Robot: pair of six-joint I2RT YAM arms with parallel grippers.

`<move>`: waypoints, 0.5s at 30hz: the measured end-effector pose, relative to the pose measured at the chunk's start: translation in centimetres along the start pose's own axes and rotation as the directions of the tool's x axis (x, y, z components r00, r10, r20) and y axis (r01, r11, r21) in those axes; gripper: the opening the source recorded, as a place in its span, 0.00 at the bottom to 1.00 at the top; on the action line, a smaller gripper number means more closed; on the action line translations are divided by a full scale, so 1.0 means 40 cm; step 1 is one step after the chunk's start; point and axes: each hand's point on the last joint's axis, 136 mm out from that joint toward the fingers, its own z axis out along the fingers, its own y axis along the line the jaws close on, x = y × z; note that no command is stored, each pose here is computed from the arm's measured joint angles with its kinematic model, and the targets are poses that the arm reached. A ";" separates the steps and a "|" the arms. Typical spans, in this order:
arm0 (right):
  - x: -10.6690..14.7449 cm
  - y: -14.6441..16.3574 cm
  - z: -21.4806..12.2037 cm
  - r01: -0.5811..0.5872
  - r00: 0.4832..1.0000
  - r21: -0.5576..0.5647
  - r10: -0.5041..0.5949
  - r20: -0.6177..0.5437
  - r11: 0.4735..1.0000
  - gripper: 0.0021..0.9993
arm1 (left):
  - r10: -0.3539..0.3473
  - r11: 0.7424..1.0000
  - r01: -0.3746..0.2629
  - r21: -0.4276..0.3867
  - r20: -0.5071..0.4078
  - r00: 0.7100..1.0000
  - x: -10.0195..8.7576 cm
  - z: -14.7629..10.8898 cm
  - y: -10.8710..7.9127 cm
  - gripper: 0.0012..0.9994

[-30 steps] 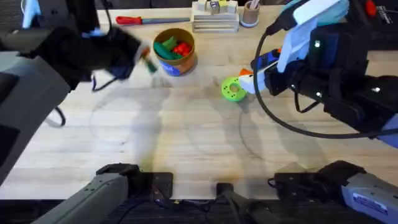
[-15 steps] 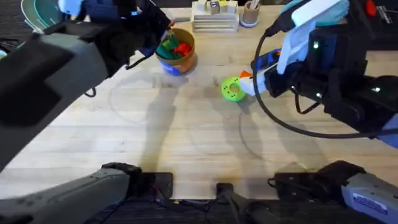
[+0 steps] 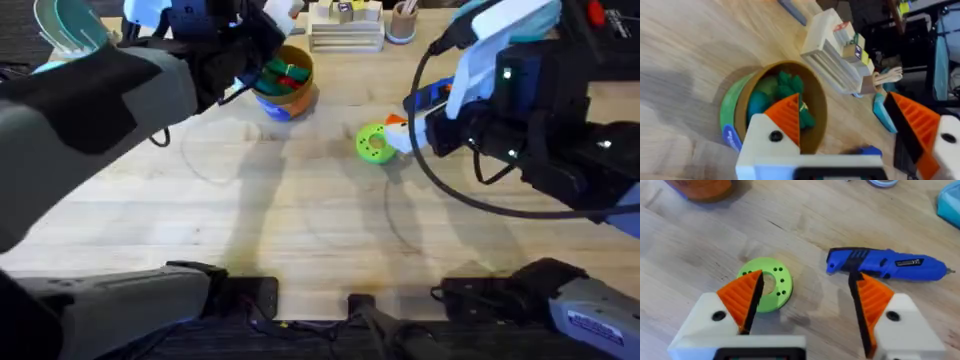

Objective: Pick up the gripper from the table and insert it into the empty holder that is missing its gripper. Then pick up a screw, insert it into the mounting hole, and use the screwdriver to tighten it. Finally, clean up the table by picking up the vegetable and placing it into the bucket.

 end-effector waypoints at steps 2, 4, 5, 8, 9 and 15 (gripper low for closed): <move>0.012 0.001 -0.004 -0.050 0.998 -0.002 0.050 -0.033 0.999 0.99 | 0.076 0.995 -0.075 0.063 -0.015 0.997 0.002 -0.027 -0.040 1.00; 0.015 0.000 -0.015 -0.060 0.996 -0.002 0.060 -0.068 0.998 0.99 | 0.132 0.986 -0.129 0.102 -0.020 0.991 0.002 -0.051 -0.069 1.00; 0.012 -0.003 -0.026 -0.063 0.994 -0.002 0.062 -0.092 0.998 0.99 | 0.163 0.980 -0.159 0.121 -0.021 0.986 0.001 -0.067 -0.085 1.00; -0.018 -0.022 -0.074 -0.075 0.986 0.008 0.075 -0.148 0.997 0.99 | 0.263 0.953 -0.256 0.164 -0.021 0.965 -0.001 -0.134 -0.129 1.00; -0.033 -0.032 -0.095 -0.081 0.984 0.016 0.083 -0.161 0.997 0.99 | 0.298 0.942 -0.290 0.170 -0.021 0.954 0.001 -0.161 -0.138 1.00; -0.098 -0.066 -0.227 -0.105 0.971 0.042 0.112 -0.210 0.994 0.99 | 0.505 0.856 -0.491 0.160 -0.060 0.861 0.044 -0.330 -0.122 1.00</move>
